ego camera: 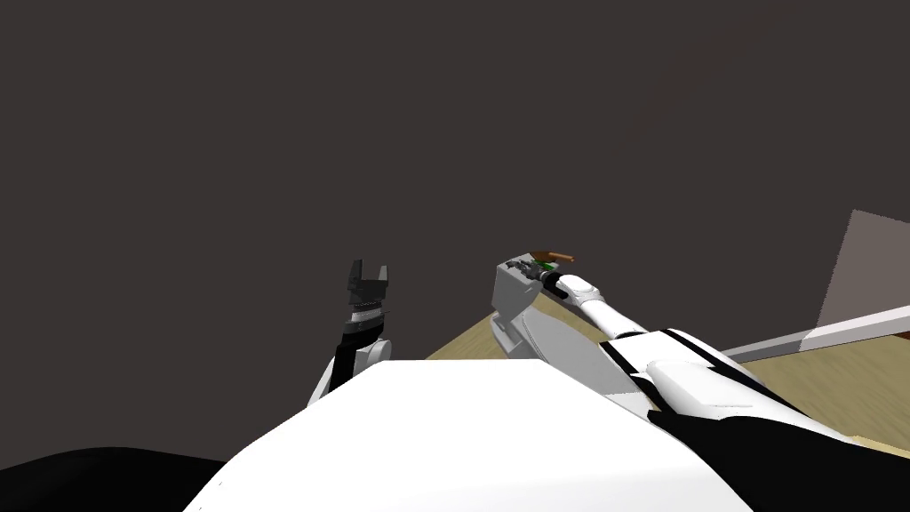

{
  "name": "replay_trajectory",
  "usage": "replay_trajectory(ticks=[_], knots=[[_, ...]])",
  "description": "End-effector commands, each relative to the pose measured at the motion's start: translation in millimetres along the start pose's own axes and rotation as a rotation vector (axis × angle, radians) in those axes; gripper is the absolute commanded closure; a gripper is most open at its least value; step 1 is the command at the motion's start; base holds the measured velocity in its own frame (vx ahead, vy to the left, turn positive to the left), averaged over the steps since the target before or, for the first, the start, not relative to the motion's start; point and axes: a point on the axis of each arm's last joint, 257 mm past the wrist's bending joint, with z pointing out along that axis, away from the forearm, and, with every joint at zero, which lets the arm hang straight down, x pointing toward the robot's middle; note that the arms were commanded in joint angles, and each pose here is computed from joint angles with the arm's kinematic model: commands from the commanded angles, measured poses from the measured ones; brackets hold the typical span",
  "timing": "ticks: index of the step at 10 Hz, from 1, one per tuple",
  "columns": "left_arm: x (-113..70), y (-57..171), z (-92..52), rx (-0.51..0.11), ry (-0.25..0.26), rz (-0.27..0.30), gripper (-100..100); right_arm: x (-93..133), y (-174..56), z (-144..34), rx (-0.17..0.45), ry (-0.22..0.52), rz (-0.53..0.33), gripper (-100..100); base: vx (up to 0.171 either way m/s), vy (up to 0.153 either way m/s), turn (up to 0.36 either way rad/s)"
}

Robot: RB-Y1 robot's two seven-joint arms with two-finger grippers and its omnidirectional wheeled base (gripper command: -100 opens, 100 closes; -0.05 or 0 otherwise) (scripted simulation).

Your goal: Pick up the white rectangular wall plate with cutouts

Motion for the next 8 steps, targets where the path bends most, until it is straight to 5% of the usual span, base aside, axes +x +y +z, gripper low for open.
replay_trajectory(ticks=[1, 2, 3, 4, 5, 8], knots=[[0.0, 0, 0.0, 0.0, 0.0, 0.0, 0, 16, -13, -4.7, 0.01, 0.04, -0.041, -100, 0.014, -0.023, -0.029], [0.0, 0, 0.0, 0.0, 0.0, 0.0, 0, 11, -8, -4.7, 0.004, 0.023, -0.029, -100, 0.008, -0.013, -0.007], [0.0, 0, 0.0, 0.0, 0.0, 0.0, 0, 12, -9, -5.3, 0.006, 0.027, -0.031, 0, 0.0, 0.0, 0.0], [0.0, 0, 0.0, 0.0, 0.0, 0.0, 0, 12, -9, -5.2, 0.006, 0.027, -0.031, -100, 0.0, 0.0, 0.0], [0.0, 0, 0.0, 0.0, 0.0, 0.0, 0, 12, -9, -5.2, 0.006, 0.027, -0.031, 100, 0.0, 0.0, 0.0], [0.0, 0, 0.0, 0.0, 0.0, 0.0, 0, 13, -2, -5.1, -0.005, 0.027, -0.03, 100, -0.004, 0.003, 0.002]])
